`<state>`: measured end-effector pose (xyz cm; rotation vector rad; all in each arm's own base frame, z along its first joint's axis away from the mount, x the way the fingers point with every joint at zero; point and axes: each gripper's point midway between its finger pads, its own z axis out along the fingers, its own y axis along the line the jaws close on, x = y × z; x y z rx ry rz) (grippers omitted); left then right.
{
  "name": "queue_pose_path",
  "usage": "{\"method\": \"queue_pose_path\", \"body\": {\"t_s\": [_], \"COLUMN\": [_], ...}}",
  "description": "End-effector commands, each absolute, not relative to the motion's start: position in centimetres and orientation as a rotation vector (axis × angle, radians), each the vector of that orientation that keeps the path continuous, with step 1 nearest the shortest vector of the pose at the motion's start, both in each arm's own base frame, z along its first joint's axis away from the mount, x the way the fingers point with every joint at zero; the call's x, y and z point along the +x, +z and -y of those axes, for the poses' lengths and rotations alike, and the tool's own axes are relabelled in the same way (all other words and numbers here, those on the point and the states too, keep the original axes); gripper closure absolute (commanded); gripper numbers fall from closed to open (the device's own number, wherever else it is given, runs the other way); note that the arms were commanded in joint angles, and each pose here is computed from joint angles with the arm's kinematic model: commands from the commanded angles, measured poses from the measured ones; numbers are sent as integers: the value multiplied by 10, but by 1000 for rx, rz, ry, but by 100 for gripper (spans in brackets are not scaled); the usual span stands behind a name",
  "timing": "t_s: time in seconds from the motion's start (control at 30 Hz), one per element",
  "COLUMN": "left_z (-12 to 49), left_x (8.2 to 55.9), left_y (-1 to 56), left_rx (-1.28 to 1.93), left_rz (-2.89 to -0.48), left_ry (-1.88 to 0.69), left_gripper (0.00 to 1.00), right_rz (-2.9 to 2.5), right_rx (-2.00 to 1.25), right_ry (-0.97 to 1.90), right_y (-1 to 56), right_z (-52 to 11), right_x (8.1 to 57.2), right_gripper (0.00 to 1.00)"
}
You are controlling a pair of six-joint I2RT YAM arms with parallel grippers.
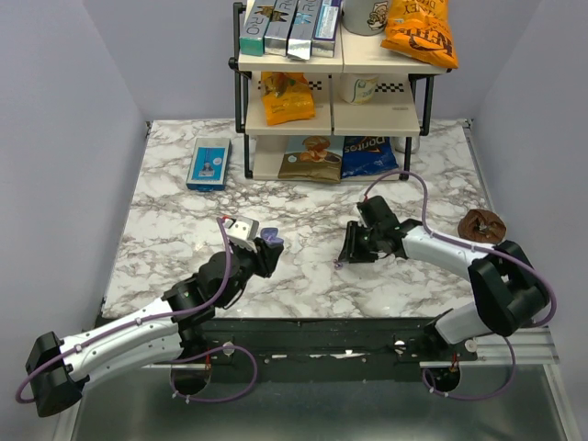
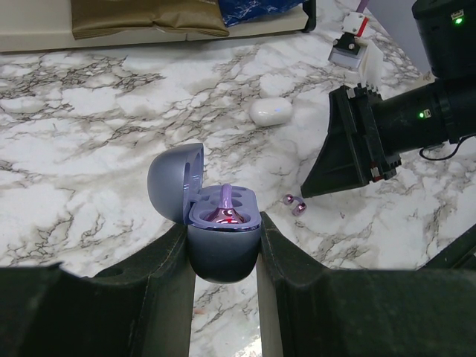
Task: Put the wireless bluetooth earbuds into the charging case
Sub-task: Pick up the earbud from the center of the board.
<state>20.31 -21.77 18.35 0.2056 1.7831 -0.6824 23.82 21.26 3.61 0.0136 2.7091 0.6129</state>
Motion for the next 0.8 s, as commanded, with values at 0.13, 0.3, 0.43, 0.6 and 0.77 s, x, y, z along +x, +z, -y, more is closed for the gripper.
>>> {"method": "queue_pose_path", "body": {"t_s": [0.13, 0.3, 0.43, 0.6, 0.77], "left_z": [215, 216, 216, 217, 216], "left_x": [205, 205, 205, 205, 205], "left_y": [180, 180, 178, 177, 178], "left_rx": [185, 187, 185, 186, 184], "left_rz": [-1778, -1777, -1779, -1780, -1777], "left_ry": [-666, -669, -667, -671, -671], "left_gripper": [100, 100, 100, 100, 100], "right_rz": [-2775, -2808, -2822, -2822, -2830], "right_rx": [6, -18, -26, -40, -66], "right_ry": [547, 549, 552, 570, 574], "right_y": [17, 9, 6, 7, 9], "right_z": [-202, -204, -204, -207, -212], "right_x": [230, 226, 223, 223, 223], "right_gripper": [54, 54, 54, 54, 55]}}
